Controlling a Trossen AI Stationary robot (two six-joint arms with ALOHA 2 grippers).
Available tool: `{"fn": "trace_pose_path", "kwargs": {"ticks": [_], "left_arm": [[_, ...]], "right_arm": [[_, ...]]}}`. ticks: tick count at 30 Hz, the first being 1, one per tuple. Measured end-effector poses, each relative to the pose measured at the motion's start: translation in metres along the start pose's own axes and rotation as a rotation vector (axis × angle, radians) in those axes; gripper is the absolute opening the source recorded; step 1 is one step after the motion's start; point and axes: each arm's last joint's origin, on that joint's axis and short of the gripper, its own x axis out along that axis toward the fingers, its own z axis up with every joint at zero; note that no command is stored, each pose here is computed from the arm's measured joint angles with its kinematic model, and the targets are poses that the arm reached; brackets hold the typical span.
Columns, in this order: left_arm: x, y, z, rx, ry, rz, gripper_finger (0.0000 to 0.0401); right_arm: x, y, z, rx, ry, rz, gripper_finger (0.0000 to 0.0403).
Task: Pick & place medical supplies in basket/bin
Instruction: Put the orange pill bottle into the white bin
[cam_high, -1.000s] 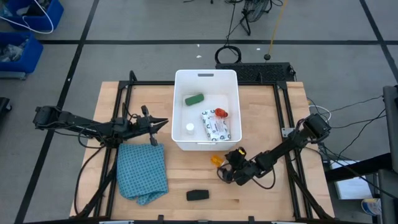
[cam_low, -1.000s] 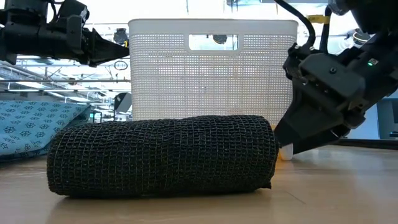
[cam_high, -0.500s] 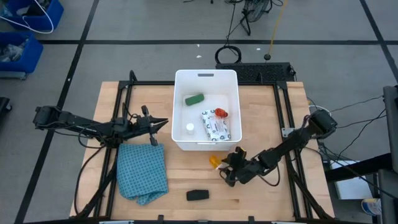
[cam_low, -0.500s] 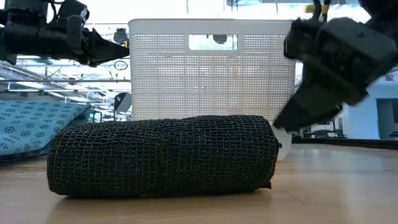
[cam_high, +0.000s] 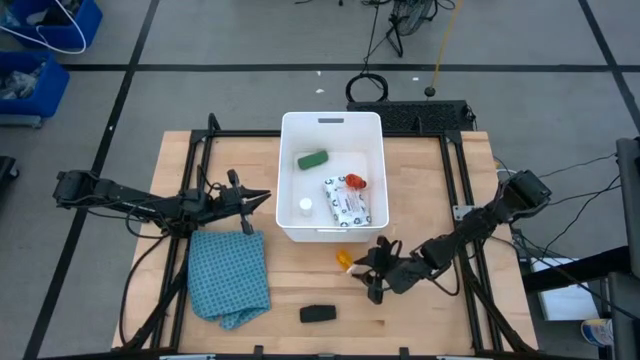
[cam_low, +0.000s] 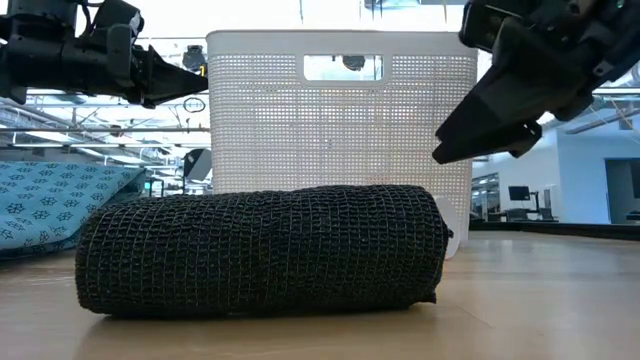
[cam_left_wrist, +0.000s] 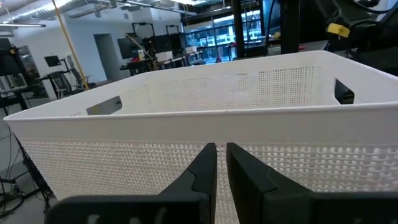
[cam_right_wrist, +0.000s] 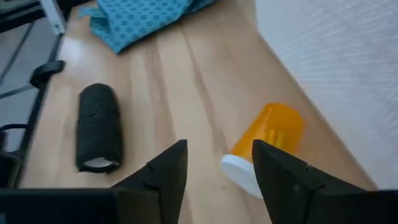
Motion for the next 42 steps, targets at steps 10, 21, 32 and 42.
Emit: {"fn": "trace_pose_path", "kwargs": {"ticks": [10, 21, 32, 42], "left_arm": [[0.000, 0.000, 0.000, -0.004, 0.000, 0.000, 0.0042], [0.000, 0.000, 0.000, -0.009, 0.001, 0.000, 0.0042], [0.000, 0.000, -0.001, -0.004, 0.007, -0.001, 0.0042], [0.000, 0.000, -0.001, -0.007, 0.006, 0.000, 0.0042]], "right_arm": [[0.002, -0.001, -0.002, 0.092, -0.005, -0.022, 0.0301], [0.015, -0.011, -0.007, 0.187, -0.009, -0.103, 0.0389], [0.037, -0.021, -0.029, 0.216, 0.048, -0.186, 0.0389], [0.045, -0.026, -0.034, 0.219, 0.056, -0.219, 0.0382]]}}
